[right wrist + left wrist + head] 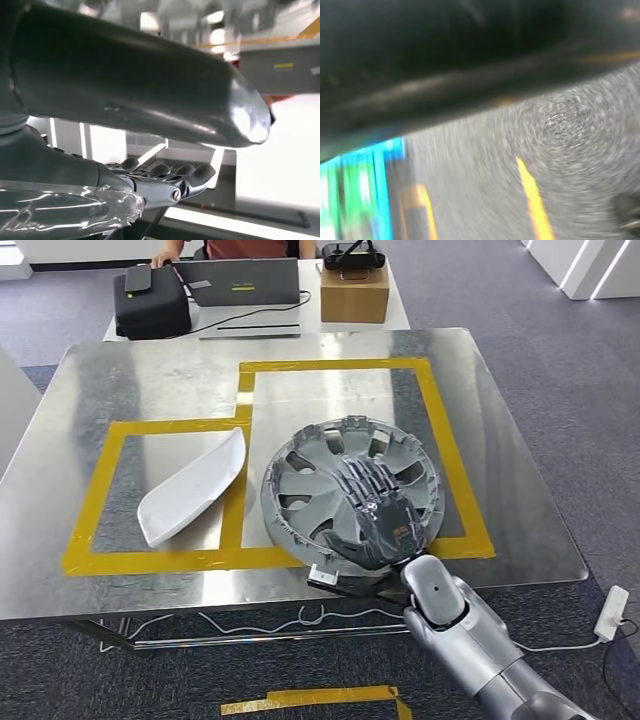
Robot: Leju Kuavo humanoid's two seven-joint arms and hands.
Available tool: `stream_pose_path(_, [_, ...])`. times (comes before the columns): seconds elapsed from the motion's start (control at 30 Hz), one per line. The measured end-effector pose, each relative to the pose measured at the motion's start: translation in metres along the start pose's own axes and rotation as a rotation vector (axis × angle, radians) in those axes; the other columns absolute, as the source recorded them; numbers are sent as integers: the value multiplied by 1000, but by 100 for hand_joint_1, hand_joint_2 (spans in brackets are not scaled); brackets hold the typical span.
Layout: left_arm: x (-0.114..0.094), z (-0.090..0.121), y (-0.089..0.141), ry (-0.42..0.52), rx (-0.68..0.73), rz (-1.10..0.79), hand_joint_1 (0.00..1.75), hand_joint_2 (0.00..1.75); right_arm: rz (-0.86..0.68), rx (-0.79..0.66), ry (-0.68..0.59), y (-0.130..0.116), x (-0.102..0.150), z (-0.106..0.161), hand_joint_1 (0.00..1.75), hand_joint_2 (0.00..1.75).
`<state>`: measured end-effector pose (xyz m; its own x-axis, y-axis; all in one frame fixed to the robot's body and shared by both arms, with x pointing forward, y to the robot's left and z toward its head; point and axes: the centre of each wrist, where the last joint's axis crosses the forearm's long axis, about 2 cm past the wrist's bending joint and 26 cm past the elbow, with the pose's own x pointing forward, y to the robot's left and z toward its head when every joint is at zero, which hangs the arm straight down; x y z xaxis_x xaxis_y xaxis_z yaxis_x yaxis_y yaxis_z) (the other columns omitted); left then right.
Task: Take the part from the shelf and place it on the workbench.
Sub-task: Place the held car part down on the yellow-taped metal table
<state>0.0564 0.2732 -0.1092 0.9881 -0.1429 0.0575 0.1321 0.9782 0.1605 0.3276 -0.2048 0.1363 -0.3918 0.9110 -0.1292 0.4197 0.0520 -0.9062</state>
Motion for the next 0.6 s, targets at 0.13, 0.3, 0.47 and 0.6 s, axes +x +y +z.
stream_pose_path(0.13, [6, 6, -25, 50, 12, 329, 0, 0, 32, -26, 36, -10, -2, -7, 0, 0])
stream_pose_path(0.3, [9, 10, -41, 72, -26, 420, 0, 0, 41, -44, 47, -17, -4, -14, 0, 0])
stream_pose_path(0.47, [10, 10, -41, 88, -28, 482, 0, 0, 58, -66, 65, -32, -19, -43, 0, 0])
stream_pose_path(0.6, [12, 11, -41, 100, -17, 518, 0, 0, 69, -93, 55, -38, -23, -57, 0, 0])
